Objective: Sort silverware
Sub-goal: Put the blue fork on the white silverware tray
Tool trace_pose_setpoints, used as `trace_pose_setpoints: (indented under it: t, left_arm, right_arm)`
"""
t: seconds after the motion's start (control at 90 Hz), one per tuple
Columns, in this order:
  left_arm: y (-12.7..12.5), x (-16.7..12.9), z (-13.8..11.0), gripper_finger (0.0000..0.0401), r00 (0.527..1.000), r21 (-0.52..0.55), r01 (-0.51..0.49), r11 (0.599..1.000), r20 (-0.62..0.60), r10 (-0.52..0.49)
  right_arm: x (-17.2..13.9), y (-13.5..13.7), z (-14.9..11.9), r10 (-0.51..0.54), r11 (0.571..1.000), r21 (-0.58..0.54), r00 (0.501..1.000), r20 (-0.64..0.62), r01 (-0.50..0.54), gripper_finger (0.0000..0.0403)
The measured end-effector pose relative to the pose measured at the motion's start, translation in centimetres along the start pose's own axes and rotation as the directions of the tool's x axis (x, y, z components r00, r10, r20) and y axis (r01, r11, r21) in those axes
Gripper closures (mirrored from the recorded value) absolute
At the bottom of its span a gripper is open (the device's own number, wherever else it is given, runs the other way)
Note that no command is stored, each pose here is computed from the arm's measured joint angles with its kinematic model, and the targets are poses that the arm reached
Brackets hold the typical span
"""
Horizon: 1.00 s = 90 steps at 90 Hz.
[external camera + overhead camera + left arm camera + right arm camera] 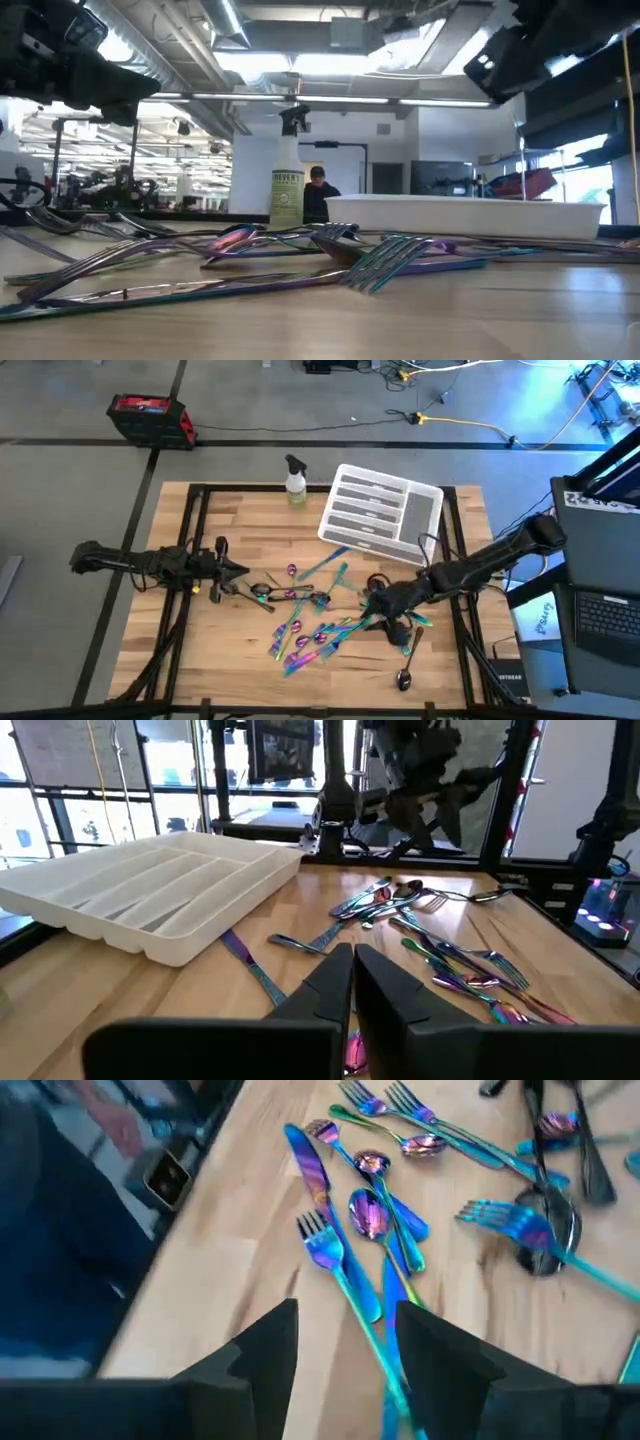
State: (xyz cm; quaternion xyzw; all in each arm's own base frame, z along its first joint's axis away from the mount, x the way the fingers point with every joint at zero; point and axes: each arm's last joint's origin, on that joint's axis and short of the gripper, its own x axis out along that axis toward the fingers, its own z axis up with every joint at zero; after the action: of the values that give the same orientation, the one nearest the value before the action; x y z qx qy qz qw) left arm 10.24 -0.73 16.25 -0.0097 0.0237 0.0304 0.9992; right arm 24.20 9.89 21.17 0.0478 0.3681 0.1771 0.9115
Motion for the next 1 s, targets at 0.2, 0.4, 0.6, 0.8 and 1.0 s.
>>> trace_pose_setpoints:
  t: [0.2, 0.4, 0.6, 0.8, 1.0]
  left_arm:
    - [0.0, 0.0, 0.0, 0.0401, 1.0, 0.0, 0.0, 1.0, -0.001, 0.0]
    - [0.0, 0.0, 0.0, 0.0401, 1.0, 0.0, 0.0, 1.0, 0.0, 0.0]
    - [0.0, 0.0, 0.0, 0.0401, 1.0, 0.0, 0.0, 1.0, 0.0, 0.0]
    - [0.0, 0.0, 0.0, 0.0401, 1.0, 0.0, 0.0, 1.0, -0.001, 0.0]
    - [0.0, 0.0, 0.0, 0.0401, 1.0, 0.0, 0.0, 1.0, -0.001, 0.0]
  right_arm:
    - [3.2, -1.1, 0.5, -0.014, 0.985, -0.172, 0.998, -0.054, 0.005, 0.0251]
    - [6.1, -1.3, 0.3, -0.009, 0.957, -0.289, 0.99, -0.141, -0.032, 0.0251]
    - [7.5, -1.6, -0.5, -0.017, 0.944, -0.327, 0.982, -0.189, -0.047, 0.0251]
    - [8.6, -1.7, -1.3, -0.04, 0.924, -0.379, 0.974, -0.222, -0.049, 0.0255]
    - [9.4, -1.3, -2.0, -0.043, 0.909, -0.411, 0.967, -0.249, -0.066, 0.0286]
